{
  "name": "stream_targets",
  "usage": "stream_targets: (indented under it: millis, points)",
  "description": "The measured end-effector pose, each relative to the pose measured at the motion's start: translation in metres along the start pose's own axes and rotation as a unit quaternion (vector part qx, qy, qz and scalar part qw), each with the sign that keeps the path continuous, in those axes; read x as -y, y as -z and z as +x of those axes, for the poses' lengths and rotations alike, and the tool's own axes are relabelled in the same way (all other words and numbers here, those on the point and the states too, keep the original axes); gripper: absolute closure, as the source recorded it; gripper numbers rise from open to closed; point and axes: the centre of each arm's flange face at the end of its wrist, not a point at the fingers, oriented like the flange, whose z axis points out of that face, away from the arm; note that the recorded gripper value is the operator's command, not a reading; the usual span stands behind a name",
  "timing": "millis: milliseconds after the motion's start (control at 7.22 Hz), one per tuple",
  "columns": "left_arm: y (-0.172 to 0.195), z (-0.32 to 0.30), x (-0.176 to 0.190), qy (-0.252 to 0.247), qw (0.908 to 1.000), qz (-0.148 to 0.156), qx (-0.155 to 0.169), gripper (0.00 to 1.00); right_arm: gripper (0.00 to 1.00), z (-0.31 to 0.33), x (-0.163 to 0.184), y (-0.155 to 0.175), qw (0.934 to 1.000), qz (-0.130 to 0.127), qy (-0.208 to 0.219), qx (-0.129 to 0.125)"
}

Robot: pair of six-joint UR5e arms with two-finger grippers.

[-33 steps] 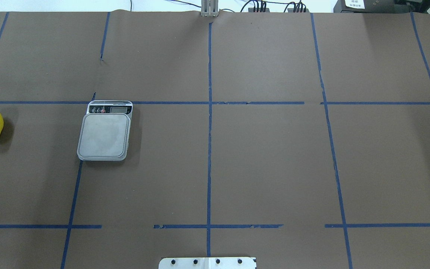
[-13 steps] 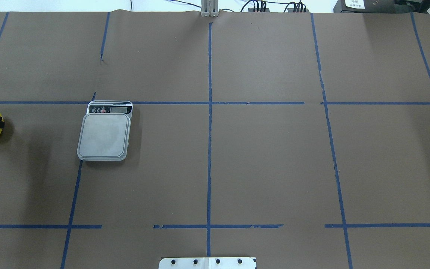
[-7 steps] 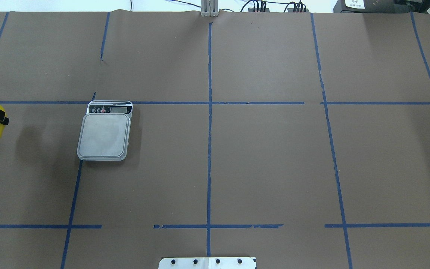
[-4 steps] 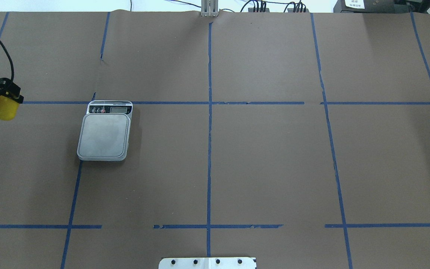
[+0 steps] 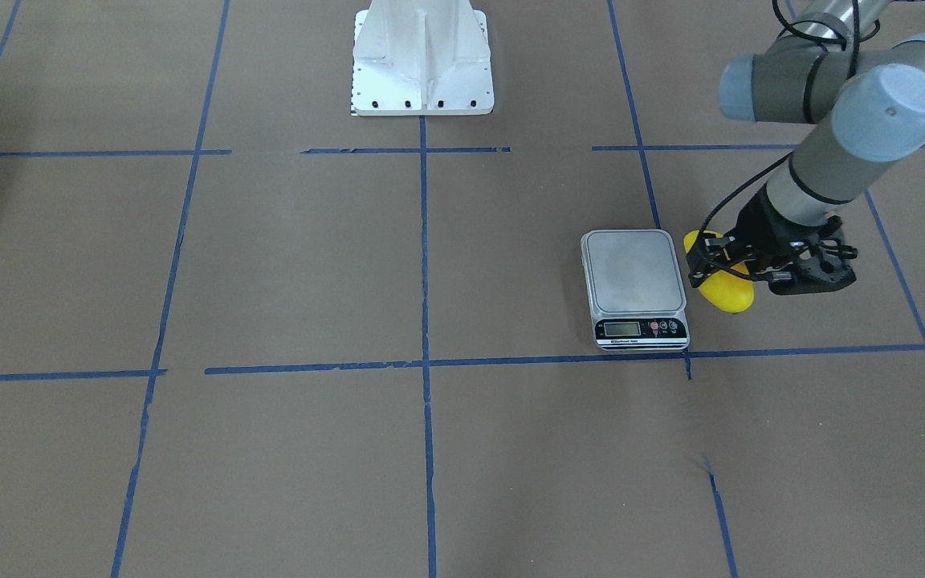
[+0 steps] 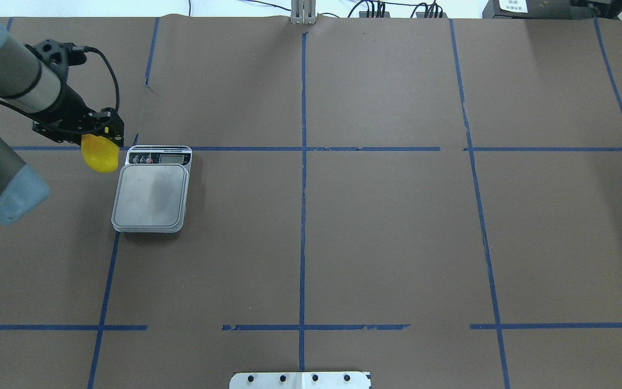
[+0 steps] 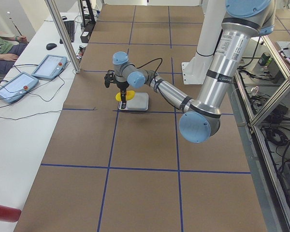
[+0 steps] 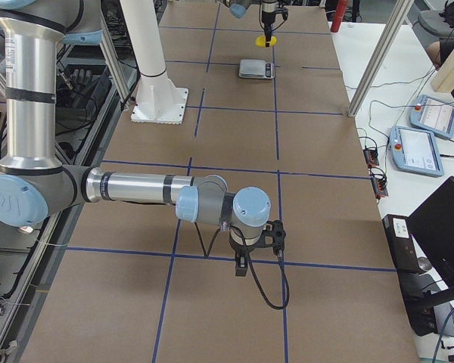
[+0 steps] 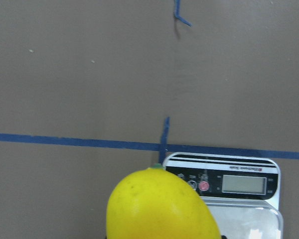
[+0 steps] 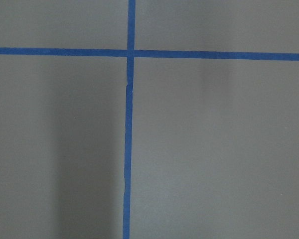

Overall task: Weigh mango
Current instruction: 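Lift the mango and carry it over the scale tray with the left gripper, then lower the mango into the scale tray and open the left gripper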

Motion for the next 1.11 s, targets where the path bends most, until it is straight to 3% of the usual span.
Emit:
stream_targets:
  millis: [415, 554, 692, 1108]
  points:
    - [-0.057, 0.040, -0.034, -0.009, 1.0000, 0.000, -0.005, 1.00, 0.00, 0.000, 0.000, 0.000, 1.0000, 0.000, 0.000, 0.000]
    - [-0.069, 0.044, -0.039, -0.012, 0.9999, -0.002, -0.005, 0.73, 0.00, 0.000, 0.000, 0.000, 1.0000, 0.000, 0.000, 0.000]
    - [-0.075, 0.046, -0.042, -0.014, 0.9999, -0.002, -0.004, 0.01, 0.00, 0.000, 0.000, 0.000, 1.0000, 0.000, 0.000, 0.000]
    - [-0.069, 0.049, -0.046, -0.022, 0.9997, 0.004, -0.008, 0.00, 0.00, 0.000, 0.000, 0.000, 1.0000, 0.000, 0.000, 0.000]
